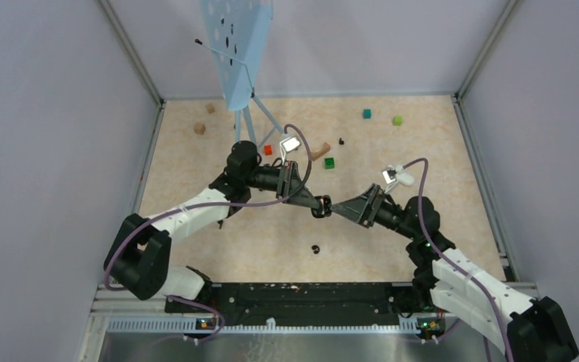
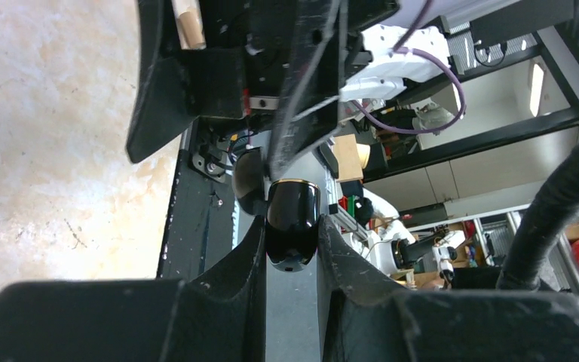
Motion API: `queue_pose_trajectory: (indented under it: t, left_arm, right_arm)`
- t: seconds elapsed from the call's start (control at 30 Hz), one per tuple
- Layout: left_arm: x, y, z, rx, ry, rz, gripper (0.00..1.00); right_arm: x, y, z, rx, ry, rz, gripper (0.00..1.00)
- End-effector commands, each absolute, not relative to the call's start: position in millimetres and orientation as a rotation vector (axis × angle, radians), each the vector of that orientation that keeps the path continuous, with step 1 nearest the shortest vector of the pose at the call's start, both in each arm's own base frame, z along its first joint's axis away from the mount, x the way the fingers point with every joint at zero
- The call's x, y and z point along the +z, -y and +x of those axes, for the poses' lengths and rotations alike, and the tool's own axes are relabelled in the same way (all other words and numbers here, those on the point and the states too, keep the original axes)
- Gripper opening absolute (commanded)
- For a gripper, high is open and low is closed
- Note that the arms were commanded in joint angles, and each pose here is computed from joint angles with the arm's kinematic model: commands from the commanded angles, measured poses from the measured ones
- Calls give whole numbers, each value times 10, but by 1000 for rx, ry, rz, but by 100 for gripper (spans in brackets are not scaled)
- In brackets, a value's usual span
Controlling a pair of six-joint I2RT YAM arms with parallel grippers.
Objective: Insert the wireless bluetooth earbuds into the charging case
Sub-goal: Open the charging case to the charging case.
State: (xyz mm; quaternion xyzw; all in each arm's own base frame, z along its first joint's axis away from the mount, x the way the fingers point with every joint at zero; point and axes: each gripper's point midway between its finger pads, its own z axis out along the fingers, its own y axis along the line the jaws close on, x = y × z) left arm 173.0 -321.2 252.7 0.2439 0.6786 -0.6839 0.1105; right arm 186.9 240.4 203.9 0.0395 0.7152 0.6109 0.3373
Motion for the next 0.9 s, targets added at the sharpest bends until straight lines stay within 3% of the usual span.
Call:
queue_pose_trajectory:
  t: [0.0,0.33,0.5,0.87]
  left_arm:
    - [2802,3150,1624,-2005,-1834,828,0]
    - [2745,3149,1625,-2007,-1850,820,0]
    - [2747,3143,1602,-2016,-1842,853,0]
    - [2724,3160,1634,-2014,-1859,834,0]
  right_arm:
    - [2221,-2399,1798,1657,-1790,57,85]
    - [2584,-2438,1677,1737,-1669,-72,85]
    - [2599,-2489,1682,1764,-1682,-100,73]
    - [2655,-2541,1721,1762,-1672,-149,61]
